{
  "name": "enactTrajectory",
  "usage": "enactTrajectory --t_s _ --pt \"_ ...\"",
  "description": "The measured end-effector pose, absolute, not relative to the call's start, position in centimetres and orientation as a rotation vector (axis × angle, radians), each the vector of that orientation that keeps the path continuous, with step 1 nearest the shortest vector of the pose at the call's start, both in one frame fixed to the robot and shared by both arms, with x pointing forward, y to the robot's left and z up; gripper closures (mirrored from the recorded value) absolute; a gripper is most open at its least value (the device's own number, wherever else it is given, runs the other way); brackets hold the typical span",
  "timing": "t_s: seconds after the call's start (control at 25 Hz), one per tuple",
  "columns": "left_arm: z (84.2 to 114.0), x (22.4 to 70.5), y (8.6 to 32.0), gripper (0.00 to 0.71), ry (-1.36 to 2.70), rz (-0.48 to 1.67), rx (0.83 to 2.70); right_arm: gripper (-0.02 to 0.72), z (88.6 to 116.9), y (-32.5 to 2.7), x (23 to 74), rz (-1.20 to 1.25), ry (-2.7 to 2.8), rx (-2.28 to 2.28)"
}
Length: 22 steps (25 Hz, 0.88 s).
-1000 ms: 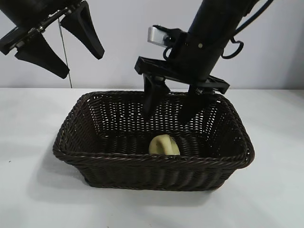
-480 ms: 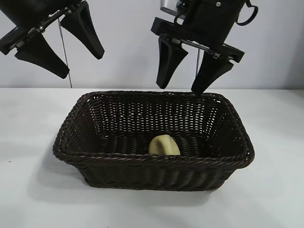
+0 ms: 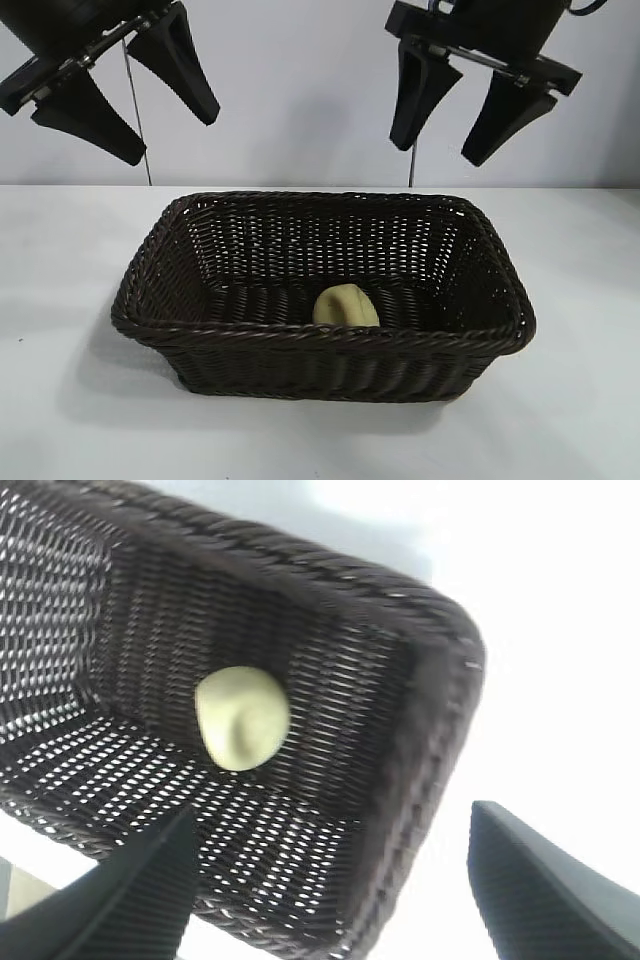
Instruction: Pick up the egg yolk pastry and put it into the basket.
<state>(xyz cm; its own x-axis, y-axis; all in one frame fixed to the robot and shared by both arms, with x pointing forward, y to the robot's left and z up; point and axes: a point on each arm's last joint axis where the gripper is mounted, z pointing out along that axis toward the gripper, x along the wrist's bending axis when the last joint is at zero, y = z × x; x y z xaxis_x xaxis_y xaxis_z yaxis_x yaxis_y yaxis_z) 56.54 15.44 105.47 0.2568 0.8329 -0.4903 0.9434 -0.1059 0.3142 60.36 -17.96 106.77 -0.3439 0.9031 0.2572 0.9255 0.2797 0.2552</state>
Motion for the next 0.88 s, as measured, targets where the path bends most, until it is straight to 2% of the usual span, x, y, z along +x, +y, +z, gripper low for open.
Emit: enactTrajectory --t_s 0.28,0.88 --pt "105.5 56.5 15.4 0.189 1.606 -0.254 1.967 0.164 107.9 -21.0 59.8 -0.573 -2.421 -1.858" --pt "105.5 56.5 15.4 0.189 1.606 -0.254 1.967 0.164 107.9 -21.1 59.8 -0.569 -2.419 -1.86"
